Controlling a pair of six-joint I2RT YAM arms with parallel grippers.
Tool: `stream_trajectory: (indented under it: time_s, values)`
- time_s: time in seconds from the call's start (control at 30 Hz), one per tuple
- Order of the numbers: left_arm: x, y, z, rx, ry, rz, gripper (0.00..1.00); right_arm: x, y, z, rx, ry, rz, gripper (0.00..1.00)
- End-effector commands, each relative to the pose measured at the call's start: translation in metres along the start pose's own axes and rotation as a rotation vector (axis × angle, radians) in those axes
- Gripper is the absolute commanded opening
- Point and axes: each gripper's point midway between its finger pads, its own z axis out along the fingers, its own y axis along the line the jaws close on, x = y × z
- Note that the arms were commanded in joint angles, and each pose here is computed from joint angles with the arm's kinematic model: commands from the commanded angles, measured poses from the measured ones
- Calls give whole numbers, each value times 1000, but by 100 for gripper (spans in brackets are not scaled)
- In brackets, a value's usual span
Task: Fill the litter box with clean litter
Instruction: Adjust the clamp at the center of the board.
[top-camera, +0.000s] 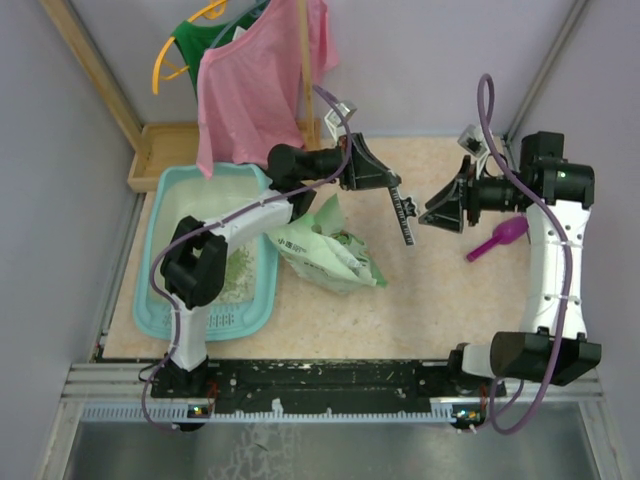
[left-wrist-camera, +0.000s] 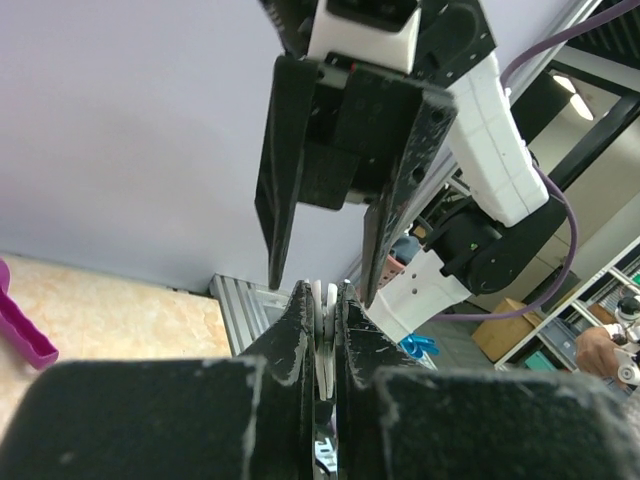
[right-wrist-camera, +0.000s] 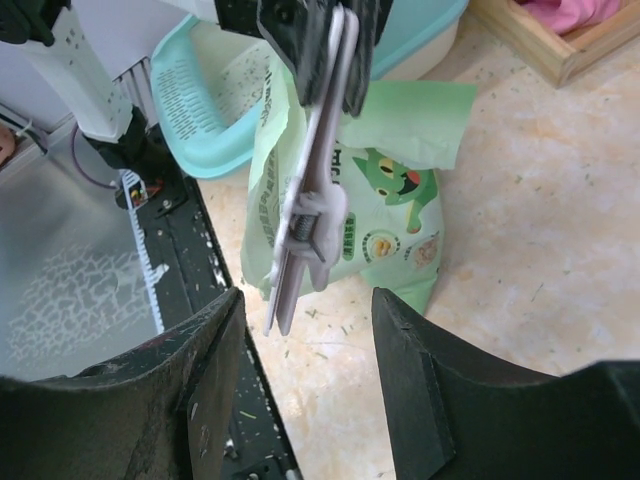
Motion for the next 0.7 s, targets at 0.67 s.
stream_trajectory:
  time_s: [0.67]
  values:
    - [-2,-19,17,41,37,61,2,-22,5,12,-63,-3,-48,29]
